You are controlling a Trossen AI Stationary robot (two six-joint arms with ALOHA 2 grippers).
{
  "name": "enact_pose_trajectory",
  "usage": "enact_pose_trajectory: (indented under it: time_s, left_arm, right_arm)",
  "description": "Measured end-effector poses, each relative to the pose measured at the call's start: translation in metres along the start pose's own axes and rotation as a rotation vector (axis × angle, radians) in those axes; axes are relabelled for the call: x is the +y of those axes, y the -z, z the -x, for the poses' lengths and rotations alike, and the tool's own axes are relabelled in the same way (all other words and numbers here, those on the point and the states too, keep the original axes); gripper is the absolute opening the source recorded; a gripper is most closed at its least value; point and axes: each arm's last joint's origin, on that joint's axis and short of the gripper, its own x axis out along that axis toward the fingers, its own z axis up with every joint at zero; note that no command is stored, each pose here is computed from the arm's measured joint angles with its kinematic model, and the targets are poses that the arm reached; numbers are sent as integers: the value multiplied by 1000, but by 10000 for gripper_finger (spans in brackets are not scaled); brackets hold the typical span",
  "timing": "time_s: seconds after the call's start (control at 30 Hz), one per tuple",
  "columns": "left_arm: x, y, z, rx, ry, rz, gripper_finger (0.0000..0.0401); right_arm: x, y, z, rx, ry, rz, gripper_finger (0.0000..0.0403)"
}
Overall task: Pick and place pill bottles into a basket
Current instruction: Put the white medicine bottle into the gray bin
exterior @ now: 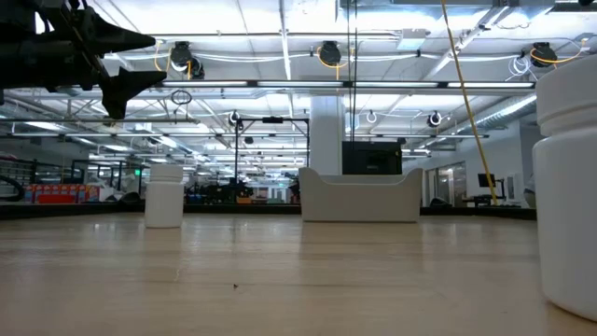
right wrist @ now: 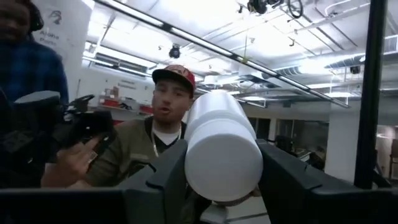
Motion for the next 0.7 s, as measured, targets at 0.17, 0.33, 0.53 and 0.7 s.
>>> enact_pose_trajectory:
  time_s: [0.17, 0.33, 0.53, 0.7]
  left_arm:
    - [0, 0, 0, 1, 0, 2, 274]
    - [0, 0, 0, 1, 0, 1, 273]
    - [0, 0, 0, 1, -1, -2, 274]
    - [0, 0, 0, 2, -1, -6, 273]
  right_arm:
    - [-4, 0, 0, 0, 134, 17, 151]
    - [-16, 2, 3, 37, 569, 17, 156]
    - [-30, 6, -5, 179, 1019, 61, 154]
    - [-38, 6, -18, 315, 1281, 103, 156]
